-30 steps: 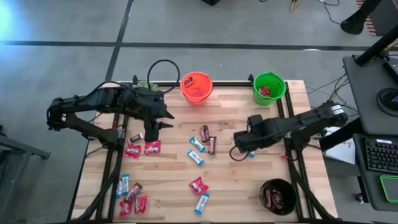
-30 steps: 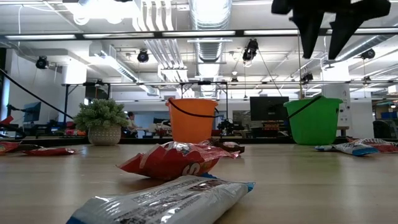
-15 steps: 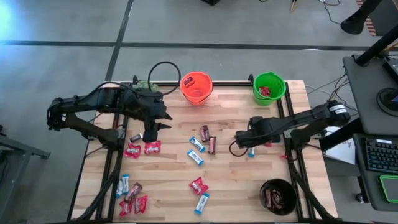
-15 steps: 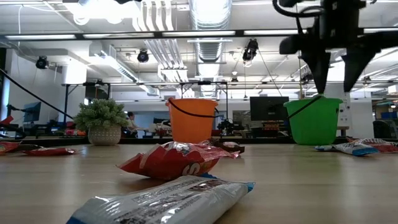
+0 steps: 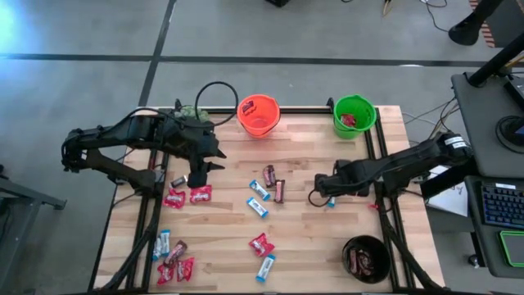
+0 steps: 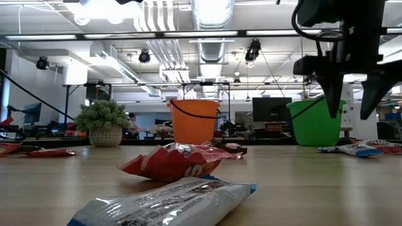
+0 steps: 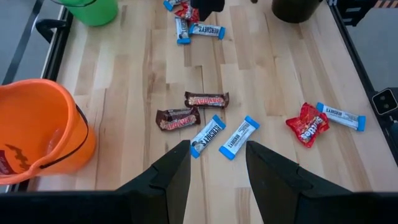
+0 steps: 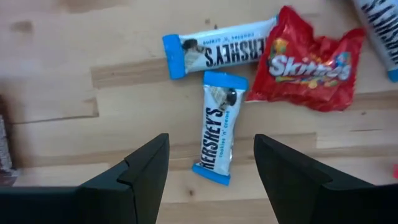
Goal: Organize candy in baskets
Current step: Put the white chocolate bar into the orange bucket
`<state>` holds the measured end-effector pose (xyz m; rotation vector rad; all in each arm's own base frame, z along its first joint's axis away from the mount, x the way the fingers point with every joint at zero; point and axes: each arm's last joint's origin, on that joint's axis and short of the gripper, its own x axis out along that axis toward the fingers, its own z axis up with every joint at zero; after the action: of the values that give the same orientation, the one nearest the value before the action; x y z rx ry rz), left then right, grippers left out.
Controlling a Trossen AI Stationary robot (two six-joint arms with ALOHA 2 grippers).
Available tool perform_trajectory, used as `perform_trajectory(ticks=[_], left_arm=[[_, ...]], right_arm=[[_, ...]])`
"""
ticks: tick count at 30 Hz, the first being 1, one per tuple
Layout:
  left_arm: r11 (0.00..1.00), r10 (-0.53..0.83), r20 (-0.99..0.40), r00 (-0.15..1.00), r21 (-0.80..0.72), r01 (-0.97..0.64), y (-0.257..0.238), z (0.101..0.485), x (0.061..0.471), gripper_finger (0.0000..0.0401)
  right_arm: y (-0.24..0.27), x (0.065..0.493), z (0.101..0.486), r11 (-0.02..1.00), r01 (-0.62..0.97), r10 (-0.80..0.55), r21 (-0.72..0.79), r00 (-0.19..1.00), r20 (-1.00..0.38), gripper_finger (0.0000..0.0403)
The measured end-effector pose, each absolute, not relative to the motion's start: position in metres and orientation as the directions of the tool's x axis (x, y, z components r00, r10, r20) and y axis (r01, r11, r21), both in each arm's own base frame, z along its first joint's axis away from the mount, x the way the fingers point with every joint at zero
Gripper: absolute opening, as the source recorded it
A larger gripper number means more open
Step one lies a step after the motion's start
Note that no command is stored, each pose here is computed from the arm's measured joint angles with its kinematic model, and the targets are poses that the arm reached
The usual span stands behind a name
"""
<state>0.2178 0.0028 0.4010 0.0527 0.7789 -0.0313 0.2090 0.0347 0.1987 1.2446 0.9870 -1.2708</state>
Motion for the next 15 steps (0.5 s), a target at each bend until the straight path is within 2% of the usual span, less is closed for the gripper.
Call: perform_trajectory(ticks=[15], left_arm=[[0.999, -0.009, -0.702, 0.712, 0.03, 0.043, 0.003, 0.401, 0.218, 0.0137]], right_arm=[[0.034, 0.202, 0.172, -0.158, 0.982, -0.081, 0.108, 0.096, -0.992, 0.0226]])
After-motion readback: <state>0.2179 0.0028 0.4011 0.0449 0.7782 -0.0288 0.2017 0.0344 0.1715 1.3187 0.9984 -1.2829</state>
